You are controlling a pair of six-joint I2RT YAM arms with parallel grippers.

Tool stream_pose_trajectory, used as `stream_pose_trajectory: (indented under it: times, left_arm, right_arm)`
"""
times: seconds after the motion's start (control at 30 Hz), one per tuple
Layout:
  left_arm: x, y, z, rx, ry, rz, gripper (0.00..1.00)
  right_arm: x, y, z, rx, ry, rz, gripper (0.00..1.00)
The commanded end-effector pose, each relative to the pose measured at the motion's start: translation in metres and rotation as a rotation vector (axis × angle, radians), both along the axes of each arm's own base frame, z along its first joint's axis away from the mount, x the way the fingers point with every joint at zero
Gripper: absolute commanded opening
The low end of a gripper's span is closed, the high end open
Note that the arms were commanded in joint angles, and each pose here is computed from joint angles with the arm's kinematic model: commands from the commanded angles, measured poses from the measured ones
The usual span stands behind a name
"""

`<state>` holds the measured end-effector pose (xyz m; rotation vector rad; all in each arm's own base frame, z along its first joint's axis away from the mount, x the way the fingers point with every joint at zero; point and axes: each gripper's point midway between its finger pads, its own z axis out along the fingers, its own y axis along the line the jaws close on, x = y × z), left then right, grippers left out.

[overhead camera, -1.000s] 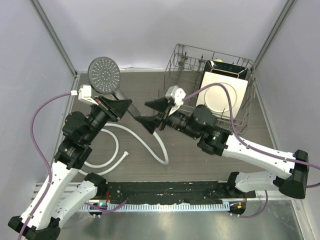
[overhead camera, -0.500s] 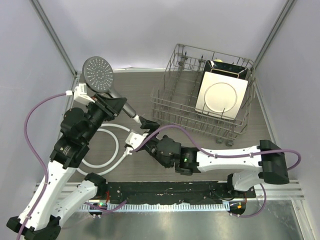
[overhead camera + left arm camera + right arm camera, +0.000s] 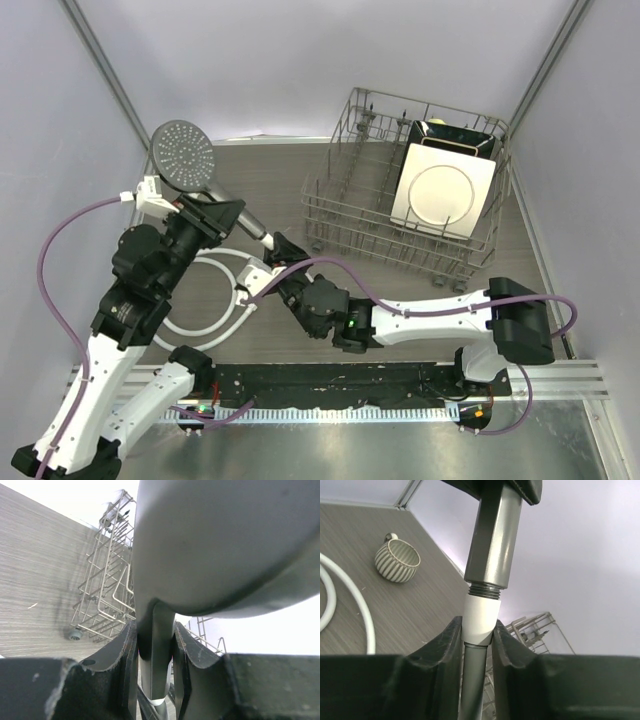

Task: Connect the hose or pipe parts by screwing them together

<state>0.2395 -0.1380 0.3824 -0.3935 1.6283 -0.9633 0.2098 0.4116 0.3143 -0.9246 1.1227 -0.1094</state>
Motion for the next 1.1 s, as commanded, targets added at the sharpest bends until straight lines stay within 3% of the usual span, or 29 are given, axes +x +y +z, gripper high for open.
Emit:
stream_pose_trajectory:
  times: [0.0, 0.07, 0.23, 0.5, 0.83, 1.07]
  left_arm:
    - [-0.008, 0.003, 0.034, -0.052, -0.106, -0.003, 0.00]
    - [-0.007, 0.002, 0.032, -0.051, -0.104, -0.008, 0.00]
    - [-0.010, 0.000, 0.029, -0.059, -0.134, -0.023, 0.00]
    - [-0.022, -0.012, 0.034, -0.083, -0.243, -0.116, 0.00]
    - [-0.040, -0.031, 0.046, -0.137, -0.400, -0.257, 0.00]
    - [-0.047, -0.033, 0.045, -0.163, -0.451, -0.285, 0.00]
  right_arm:
    - [-0.004, 0.004, 0.036, 0.125, -0.010, 0.020, 0.11]
    - [-0.006, 0.006, 0.038, 0.152, 0.013, 0.044, 0.01]
    - [-0.010, 0.006, 0.046, 0.214, 0.088, 0.139, 0.01]
    - [0.007, -0.009, 0.064, 0.495, 0.359, 0.378, 0.01]
    - [0.010, -0.013, 0.070, 0.626, 0.558, 0.647, 0.01]
    - [0.022, -0.038, 0.082, 0.889, 0.744, 0.843, 0.01]
